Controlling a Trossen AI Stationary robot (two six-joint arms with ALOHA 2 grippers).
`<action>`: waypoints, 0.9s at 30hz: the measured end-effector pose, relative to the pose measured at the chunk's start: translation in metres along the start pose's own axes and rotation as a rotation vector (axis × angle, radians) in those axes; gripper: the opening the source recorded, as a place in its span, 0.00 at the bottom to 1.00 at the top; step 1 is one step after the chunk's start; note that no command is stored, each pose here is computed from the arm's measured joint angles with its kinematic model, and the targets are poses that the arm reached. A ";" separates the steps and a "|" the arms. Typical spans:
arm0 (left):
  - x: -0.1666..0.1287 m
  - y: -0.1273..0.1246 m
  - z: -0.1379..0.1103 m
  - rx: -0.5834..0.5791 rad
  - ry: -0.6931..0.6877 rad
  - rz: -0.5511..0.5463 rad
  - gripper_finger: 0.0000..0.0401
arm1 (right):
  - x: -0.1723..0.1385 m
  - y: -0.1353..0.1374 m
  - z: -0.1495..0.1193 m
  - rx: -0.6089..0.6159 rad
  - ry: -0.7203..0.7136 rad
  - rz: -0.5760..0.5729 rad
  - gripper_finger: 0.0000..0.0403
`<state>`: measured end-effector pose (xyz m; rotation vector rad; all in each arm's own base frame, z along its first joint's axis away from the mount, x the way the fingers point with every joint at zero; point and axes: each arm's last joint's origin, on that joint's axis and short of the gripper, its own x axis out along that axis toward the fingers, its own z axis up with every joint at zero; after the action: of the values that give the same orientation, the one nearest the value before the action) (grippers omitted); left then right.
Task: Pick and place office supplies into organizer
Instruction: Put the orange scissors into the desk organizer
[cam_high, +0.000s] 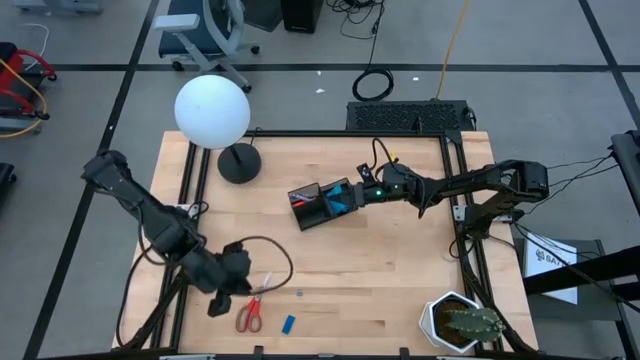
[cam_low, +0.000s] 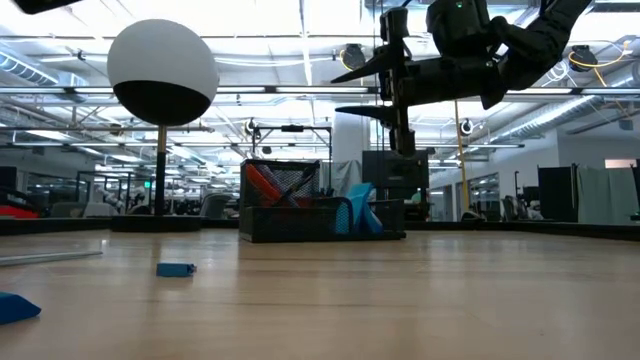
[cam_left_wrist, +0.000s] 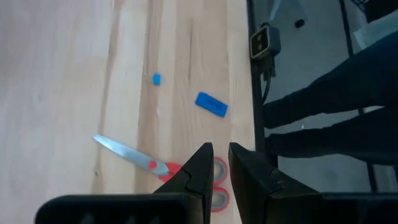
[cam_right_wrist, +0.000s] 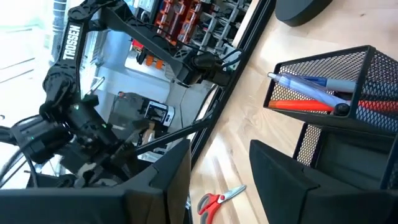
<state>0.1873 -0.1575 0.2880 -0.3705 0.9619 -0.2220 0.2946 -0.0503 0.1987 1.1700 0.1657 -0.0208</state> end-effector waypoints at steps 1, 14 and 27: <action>0.003 -0.003 -0.002 -0.014 0.006 0.005 0.14 | 0.000 0.000 0.000 0.000 0.001 -0.001 0.38; 0.038 -0.027 -0.033 -0.186 0.081 0.093 0.14 | 0.000 -0.001 0.000 0.001 0.002 -0.007 0.38; 0.077 -0.034 -0.057 -0.382 0.257 0.165 0.14 | 0.000 -0.002 -0.001 -0.005 0.011 -0.023 0.38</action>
<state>0.1818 -0.2267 0.2141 -0.6197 1.2860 0.0704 0.2942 -0.0502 0.1961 1.1632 0.1885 -0.0339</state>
